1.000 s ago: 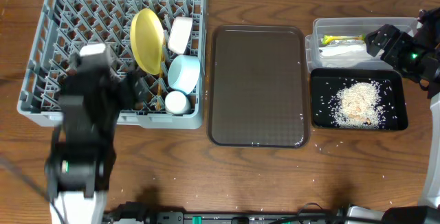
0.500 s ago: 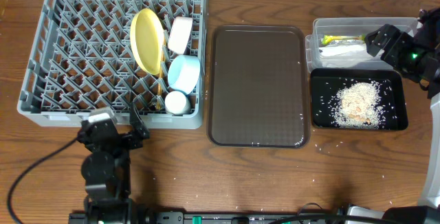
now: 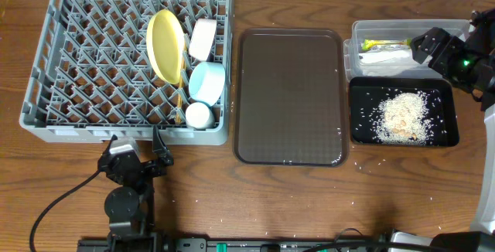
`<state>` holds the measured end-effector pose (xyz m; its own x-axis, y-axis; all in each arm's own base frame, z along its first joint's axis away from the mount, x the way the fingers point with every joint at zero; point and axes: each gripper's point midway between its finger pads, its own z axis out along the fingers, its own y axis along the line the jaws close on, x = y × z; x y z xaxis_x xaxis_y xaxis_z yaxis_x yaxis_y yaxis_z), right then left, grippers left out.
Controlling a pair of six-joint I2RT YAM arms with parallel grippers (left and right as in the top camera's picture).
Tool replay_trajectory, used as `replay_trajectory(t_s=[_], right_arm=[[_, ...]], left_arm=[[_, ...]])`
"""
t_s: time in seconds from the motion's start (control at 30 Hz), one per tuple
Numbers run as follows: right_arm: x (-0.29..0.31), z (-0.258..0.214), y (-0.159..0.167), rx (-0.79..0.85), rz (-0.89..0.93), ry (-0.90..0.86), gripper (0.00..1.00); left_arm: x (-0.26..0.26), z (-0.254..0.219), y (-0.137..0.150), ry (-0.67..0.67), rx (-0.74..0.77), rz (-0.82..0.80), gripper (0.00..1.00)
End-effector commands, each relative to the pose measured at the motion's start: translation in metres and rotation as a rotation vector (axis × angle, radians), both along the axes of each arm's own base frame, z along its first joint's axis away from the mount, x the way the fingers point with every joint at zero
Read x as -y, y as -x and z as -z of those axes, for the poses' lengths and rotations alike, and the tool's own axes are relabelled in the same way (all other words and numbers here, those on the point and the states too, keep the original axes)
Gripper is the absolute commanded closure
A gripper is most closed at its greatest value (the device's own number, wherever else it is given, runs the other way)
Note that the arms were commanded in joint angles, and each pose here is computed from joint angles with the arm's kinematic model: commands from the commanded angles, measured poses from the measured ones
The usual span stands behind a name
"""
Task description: Sort waste into correct bins and load items into the dishwasher
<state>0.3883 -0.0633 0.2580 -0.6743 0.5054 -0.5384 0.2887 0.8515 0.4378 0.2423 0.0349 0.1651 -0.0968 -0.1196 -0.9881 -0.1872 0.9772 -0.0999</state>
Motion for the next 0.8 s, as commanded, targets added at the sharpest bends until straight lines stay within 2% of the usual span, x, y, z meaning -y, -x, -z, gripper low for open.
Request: replay_trajectory(t_s=[0.0,0.33,0.77], right_arm=[[0.000,-0.009,-0.001,0.021,0.002,-0.002,0.01],[0.000,-0.009,-0.001,0.020,0.002,-0.003,0.01],[0.000,-0.009,-0.001,0.021,0.002,-0.002,0.01]], left_arm=[[0.000,0.008,0.000,-0.013,-0.001,0.002,0.09],[0.000,0.027,0.001,-0.011,-0.035,0.003,0.09],[0.000,0.028,0.001,-0.028,-0.041,0.005,0.08]])
